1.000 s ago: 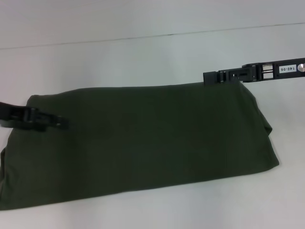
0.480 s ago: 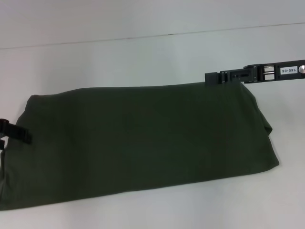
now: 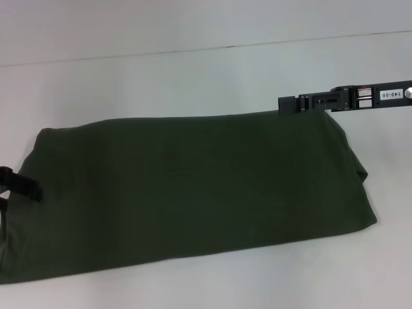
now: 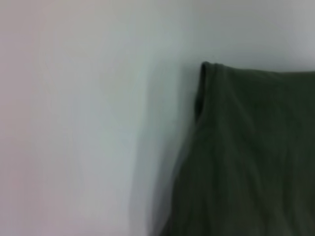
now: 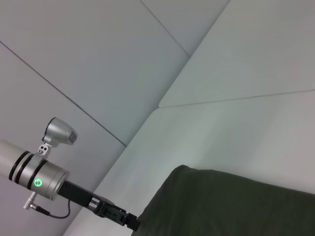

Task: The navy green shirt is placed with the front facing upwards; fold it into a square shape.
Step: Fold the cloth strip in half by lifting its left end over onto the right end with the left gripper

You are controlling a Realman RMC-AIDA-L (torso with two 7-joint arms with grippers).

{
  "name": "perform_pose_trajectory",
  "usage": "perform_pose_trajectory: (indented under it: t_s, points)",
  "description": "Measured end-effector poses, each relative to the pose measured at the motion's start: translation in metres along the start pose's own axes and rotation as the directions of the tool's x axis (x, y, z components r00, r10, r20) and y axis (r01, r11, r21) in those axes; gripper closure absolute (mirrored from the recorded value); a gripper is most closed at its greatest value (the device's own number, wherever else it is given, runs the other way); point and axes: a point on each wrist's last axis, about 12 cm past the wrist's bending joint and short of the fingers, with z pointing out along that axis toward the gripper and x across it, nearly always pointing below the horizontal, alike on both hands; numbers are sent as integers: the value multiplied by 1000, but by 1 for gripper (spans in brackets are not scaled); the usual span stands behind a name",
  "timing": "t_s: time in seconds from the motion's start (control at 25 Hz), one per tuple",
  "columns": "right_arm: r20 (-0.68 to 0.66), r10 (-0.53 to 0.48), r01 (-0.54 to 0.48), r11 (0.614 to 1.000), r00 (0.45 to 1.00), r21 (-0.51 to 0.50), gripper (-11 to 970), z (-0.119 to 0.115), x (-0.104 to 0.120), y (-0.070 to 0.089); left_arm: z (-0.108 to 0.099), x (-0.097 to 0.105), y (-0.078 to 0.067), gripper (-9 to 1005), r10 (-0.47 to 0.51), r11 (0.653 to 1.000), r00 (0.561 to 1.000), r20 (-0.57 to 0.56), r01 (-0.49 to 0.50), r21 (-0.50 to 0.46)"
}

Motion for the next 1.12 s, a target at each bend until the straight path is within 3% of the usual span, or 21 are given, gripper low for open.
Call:
perform_pose_trajectory:
  t_s: [0.32, 1.12]
  points:
    - [10, 11, -11, 1000, 1000, 6, 168, -1, 1, -1, 1, 2, 8, 154, -33, 998, 999, -13, 32, -47]
    - [15, 28, -28, 1000, 1000, 9, 168, -2, 1, -2, 15, 7, 12, 155, -68, 997, 997, -25, 67, -37]
